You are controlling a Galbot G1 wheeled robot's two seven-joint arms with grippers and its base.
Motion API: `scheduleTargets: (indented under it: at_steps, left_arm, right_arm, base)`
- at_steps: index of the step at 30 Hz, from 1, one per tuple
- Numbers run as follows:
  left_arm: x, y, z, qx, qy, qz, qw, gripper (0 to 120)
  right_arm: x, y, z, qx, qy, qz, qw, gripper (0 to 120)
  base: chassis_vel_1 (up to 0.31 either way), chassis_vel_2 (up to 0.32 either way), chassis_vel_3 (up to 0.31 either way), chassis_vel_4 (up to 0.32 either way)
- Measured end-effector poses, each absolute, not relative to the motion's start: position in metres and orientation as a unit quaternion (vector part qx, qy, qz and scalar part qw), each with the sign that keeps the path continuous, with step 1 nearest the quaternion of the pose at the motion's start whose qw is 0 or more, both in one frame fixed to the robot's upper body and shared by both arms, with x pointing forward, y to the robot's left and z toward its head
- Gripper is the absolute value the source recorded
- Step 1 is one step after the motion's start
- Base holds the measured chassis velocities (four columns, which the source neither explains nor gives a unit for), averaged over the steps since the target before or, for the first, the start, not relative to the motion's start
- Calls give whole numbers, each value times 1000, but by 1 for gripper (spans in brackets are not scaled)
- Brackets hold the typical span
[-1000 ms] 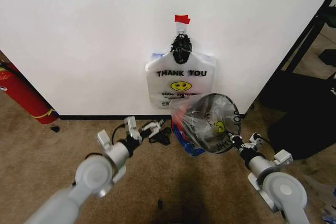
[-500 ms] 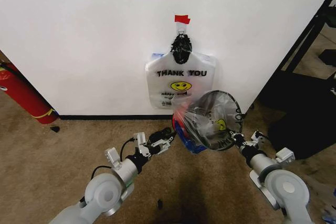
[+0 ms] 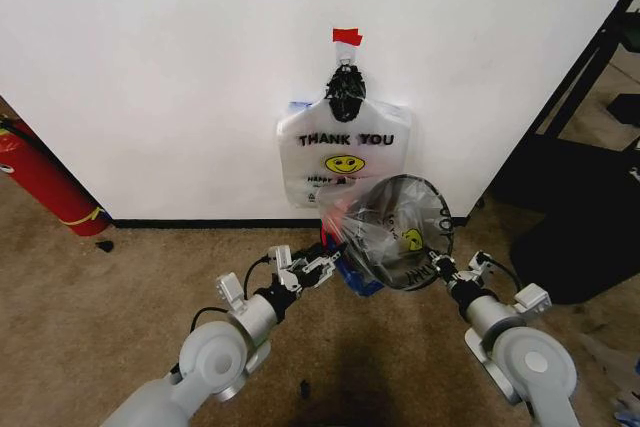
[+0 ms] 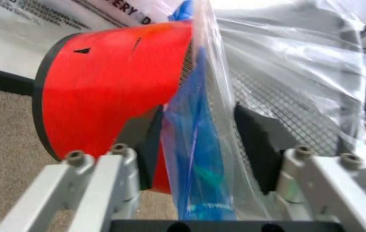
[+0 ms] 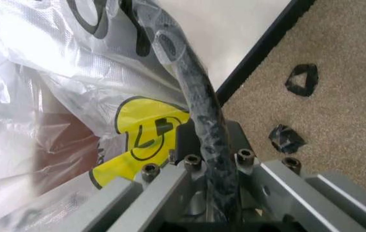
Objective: Pick up the garbage bag from the wall and place it over the trash bin.
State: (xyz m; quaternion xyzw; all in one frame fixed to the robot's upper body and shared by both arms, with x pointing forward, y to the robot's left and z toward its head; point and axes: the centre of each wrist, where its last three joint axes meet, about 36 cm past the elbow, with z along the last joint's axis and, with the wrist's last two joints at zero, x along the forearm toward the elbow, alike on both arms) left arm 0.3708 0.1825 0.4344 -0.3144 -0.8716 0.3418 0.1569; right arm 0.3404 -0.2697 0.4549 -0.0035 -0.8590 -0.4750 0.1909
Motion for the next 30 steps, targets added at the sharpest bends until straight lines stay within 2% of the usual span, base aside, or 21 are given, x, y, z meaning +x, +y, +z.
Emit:
scheduleTargets:
  at_steps: [4,5,11,30]
  left_arm:
    - [372,183,434,-312,-872,343,156,28]
    - [372,183,434,-312,-872,343,156,28]
    - [370,178,433,-312,-872,347,151,0]
    - [389,163,411,-252,-904,307,160,0]
  right_arm:
    - [340,-270,454,-4,-860,-474,189,0]
    - [340,-270,454,-4,-860,-474,189,0]
    - [342,-271,454,-6,-862,-473,185,0]
    - [334,-266,471,6,-861,-474,184,0]
  base:
    - [0,0,0,0]
    - [0,0,0,0]
    - [0,0,0,0]
    - [0,0,0,0]
